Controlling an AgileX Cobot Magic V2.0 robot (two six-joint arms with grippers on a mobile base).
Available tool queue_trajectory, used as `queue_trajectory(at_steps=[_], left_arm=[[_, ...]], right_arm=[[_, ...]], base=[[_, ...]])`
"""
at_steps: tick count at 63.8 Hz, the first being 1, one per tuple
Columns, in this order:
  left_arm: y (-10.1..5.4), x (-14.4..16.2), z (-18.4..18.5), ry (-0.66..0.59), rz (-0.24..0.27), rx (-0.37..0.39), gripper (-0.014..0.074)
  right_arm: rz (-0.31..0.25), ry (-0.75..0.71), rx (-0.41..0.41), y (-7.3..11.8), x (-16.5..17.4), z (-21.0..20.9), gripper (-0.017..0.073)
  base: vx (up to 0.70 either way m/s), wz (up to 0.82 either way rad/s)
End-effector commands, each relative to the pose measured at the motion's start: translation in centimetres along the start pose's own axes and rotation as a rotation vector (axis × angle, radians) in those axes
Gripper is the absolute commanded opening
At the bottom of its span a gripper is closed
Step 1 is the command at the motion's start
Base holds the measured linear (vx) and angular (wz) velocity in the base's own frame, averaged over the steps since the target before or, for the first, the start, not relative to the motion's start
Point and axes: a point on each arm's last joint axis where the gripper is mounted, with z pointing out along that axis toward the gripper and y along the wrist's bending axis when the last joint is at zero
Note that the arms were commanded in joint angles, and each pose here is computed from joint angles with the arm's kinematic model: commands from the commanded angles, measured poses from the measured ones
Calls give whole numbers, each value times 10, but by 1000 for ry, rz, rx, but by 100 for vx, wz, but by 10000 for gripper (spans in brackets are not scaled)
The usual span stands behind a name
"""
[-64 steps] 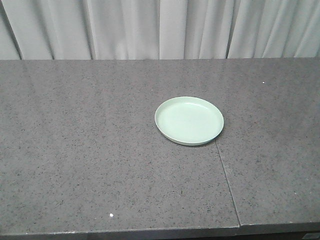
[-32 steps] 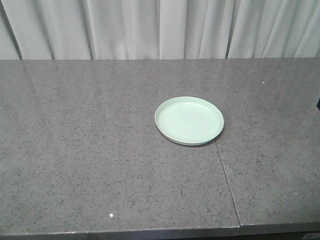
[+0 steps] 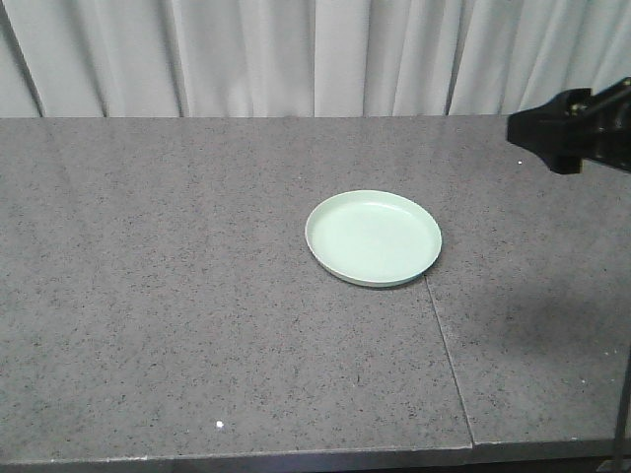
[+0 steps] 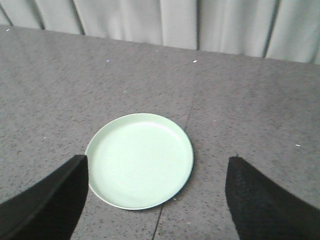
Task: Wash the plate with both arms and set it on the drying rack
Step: 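Move the right gripper down to the rim of the pale green plate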
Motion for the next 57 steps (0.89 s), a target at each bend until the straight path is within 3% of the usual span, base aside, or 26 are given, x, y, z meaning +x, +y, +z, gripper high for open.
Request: queue_trajectory(at_steps=[1,23,32,43,57], left_arm=[[0,-15,-3,-109,-11,5,-6],[0,-15,-3,-109,-11,5,-6],[0,-15,-3,-109,-11,5,-6],[0,-15,-3,-109,-11,5,-6],[0,-15,-3,-109,-11,5,-6]], right_arm=[[-2,-22,-62,-1,-21,21,557],[54,187,-100,-32,-17,134,557],[4,258,-98,-31,-14,169,557],[-57,321,-4,-28,-15,201,557],[-53,437,81,-40,-1,233,557]], base=[[0,0],[0,0],[0,0],[0,0],[0,0]])
